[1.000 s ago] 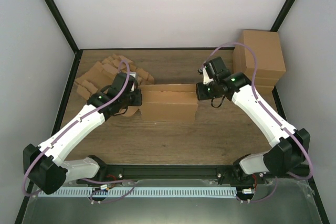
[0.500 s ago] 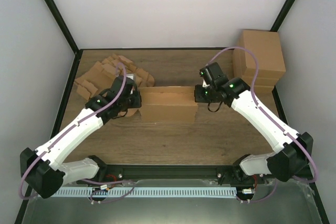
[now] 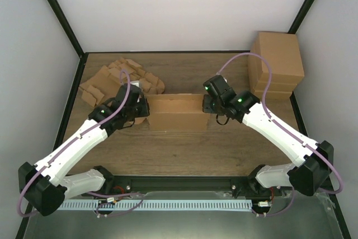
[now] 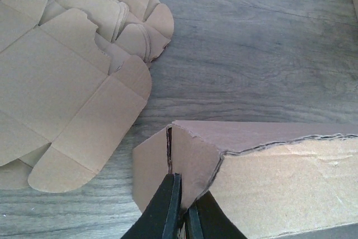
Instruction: Fold the paper box
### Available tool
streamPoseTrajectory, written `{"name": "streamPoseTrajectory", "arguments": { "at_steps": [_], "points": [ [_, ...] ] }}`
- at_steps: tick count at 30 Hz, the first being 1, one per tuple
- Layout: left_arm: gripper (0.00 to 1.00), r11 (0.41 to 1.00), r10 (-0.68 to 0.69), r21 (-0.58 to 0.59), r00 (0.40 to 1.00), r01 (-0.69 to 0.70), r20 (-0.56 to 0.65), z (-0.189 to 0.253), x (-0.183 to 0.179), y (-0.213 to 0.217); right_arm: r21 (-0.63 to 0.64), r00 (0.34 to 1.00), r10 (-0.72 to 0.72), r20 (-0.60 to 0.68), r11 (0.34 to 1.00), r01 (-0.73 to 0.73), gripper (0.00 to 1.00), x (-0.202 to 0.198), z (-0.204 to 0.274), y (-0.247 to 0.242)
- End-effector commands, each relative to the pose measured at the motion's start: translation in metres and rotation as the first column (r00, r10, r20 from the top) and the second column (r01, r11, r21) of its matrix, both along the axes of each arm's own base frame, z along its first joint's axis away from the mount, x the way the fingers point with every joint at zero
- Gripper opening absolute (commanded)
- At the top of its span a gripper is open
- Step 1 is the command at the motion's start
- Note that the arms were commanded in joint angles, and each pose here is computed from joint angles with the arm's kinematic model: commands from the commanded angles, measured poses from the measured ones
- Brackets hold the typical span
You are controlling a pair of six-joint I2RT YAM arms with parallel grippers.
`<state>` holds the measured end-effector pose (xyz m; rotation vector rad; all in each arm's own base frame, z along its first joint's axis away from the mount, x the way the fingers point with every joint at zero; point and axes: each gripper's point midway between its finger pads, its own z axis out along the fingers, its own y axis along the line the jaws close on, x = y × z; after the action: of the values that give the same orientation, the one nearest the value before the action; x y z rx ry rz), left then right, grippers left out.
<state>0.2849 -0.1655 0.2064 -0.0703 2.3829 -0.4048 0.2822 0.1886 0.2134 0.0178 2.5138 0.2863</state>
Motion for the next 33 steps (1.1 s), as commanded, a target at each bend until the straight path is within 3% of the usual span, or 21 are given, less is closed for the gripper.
{"name": "streamPoseTrajectory", "arguments": {
  "at_steps": [1, 21, 33],
  "points": [
    [0.04, 0.998, 0.068, -0.011, 0.998, -0.068, 0.015, 0.001, 0.000, 0.011, -0.099, 0.997, -0.071, -0.004, 0.993, 0.070, 0.01, -0.002, -0.011, -0.017],
    [0.04, 0.998, 0.057, 0.004, 0.998, -0.057, 0.013, -0.001, 0.001, 0.010, -0.182, 0.999, -0.029, 0.030, 0.983, 0.034, 0.01, 0.004, -0.001, -0.023],
    [0.04, 0.998, 0.055, 0.001, 0.998, -0.055, 0.008, -0.003, 0.000, 0.010, -0.124, 0.999, -0.040, -0.001, 0.991, 0.039, 0.01, -0.004, -0.015, -0.019]
  ]
}}
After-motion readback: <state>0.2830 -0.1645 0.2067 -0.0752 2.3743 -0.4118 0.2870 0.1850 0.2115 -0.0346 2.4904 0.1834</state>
